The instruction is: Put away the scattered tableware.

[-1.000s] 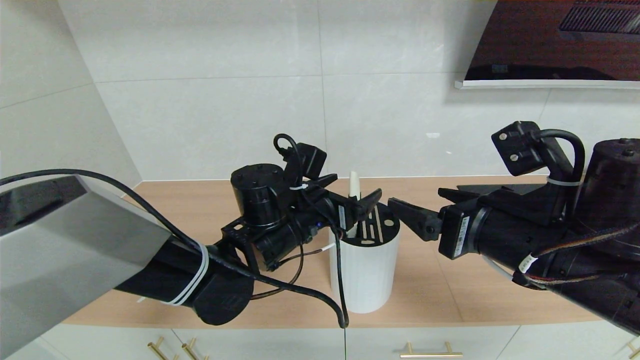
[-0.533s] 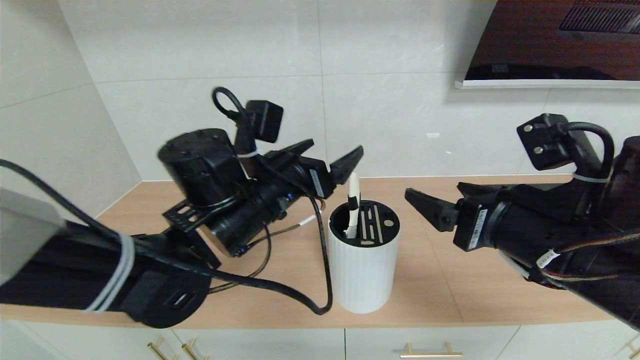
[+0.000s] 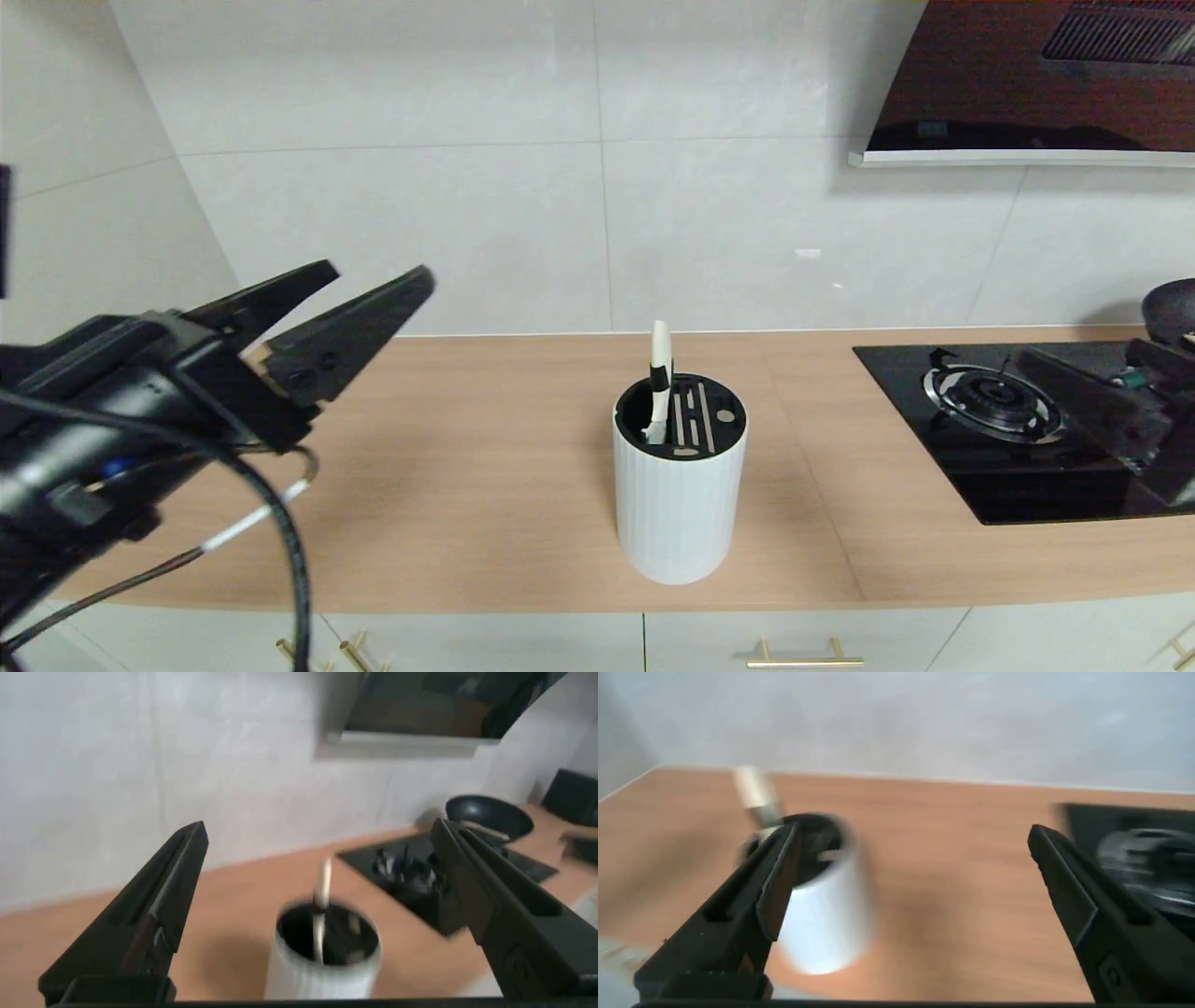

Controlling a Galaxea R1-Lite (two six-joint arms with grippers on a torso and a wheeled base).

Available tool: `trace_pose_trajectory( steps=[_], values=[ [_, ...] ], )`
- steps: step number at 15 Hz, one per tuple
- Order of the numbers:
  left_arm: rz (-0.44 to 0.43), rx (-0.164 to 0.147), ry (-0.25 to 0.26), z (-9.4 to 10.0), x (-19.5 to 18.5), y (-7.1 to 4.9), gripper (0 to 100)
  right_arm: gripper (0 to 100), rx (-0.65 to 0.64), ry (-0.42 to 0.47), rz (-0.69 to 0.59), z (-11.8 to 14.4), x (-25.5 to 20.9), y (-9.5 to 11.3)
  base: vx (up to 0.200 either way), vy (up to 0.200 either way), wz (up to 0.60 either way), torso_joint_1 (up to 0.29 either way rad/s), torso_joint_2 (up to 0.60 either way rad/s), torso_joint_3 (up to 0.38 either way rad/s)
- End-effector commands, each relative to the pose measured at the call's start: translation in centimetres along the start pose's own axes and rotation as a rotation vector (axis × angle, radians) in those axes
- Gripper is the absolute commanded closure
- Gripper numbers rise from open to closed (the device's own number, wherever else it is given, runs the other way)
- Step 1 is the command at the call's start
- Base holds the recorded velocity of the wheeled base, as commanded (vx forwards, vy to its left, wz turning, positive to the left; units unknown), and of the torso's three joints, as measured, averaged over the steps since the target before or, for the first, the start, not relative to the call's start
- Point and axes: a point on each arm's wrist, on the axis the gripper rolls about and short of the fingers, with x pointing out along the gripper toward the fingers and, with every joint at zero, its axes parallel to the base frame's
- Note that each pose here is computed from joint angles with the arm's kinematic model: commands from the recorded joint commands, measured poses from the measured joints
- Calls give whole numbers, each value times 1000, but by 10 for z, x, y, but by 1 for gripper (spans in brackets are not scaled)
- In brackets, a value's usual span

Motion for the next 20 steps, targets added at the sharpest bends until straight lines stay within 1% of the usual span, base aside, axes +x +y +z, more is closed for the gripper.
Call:
trace_pose_trajectory(
  steps=[1,2,3,4,5,6,8,9,10,11,12,14,15,16,17,18,19,20],
  values=[
    [87,-24,-81,21,-76,5,0,0,3,-118,-143,5,-56,-34,0,0,0,0,0,0],
    [120,-29,-103,23,-101,4,0,0,-4,-135,-200,-3,-80,-44,0,0,0,0,0,0],
    [146,-20,-112,20,-119,4,0,0,-3,-162,-201,-11,-98,-47,0,0,0,0,0,0],
    [154,-11,-116,15,-140,2,0,0,-6,-188,-192,-23,-114,-50,0,0,0,0,0,0],
    [157,-14,-115,10,-152,0,0,0,-10,-191,-198,-31,-122,-51,0,0,0,0,0,0],
    [175,-30,-126,3,-170,-3,0,0,-12,-194,-211,-41,-131,-52,0,0,0,0,0,0],
    [192,-45,-143,-10,-198,-11,0,0,-6,-223,-199,-46,-141,-53,0,0,0,0,0,0],
    [204,-44,-150,-14,-207,-14,0,0,-4,-236,-197,-47,-144,-53,0,0,0,0,0,0],
    [227,-37,-160,-22,-218,-18,0,0,-2,-253,-200,-50,-147,-53,0,0,0,0,0,0],
    [245,-33,-160,-31,-225,-19,0,0,-4,-271,-213,-53,-151,-53,0,0,0,0,0,0],
    [281,-31,-153,-37,-224,-18,0,0,-7,-283,-218,-58,-154,-53,0,0,0,0,0,0],
    [293,-6,-182,-46,-230,-21,0,0,-16,-294,-229,-68,-158,-53,0,0,0,0,0,0],
    [302,3,-187,-51,-232,-22,0,0,-18,-300,-232,-72,-160,-53,0,0,0,0,0,0],
    [332,1,-179,-56,-231,-19,0,0,-19,-302,-235,-74,-161,-53,0,0,0,0,0,0],
    [422,31,-160,-66,-229,-12,0,0,-24,-292,-254,-81,-159,-54,0,0,0,0,0,0],
    [551,131,-116,-79,-228,-4,0,0,-27,-300,-276,-85,-158,-54,0,0,0,0,0,0],
    [654,226,-74,-92,-227,3,0,0,-42,-321,-303,-87,-158,-55,0,0,0,0,0,0],
    [687,277,-49,-102,-226,8,0,0,-59,-338,-324,-92,-157,-56,0,0,0,0,0,0]
  ],
)
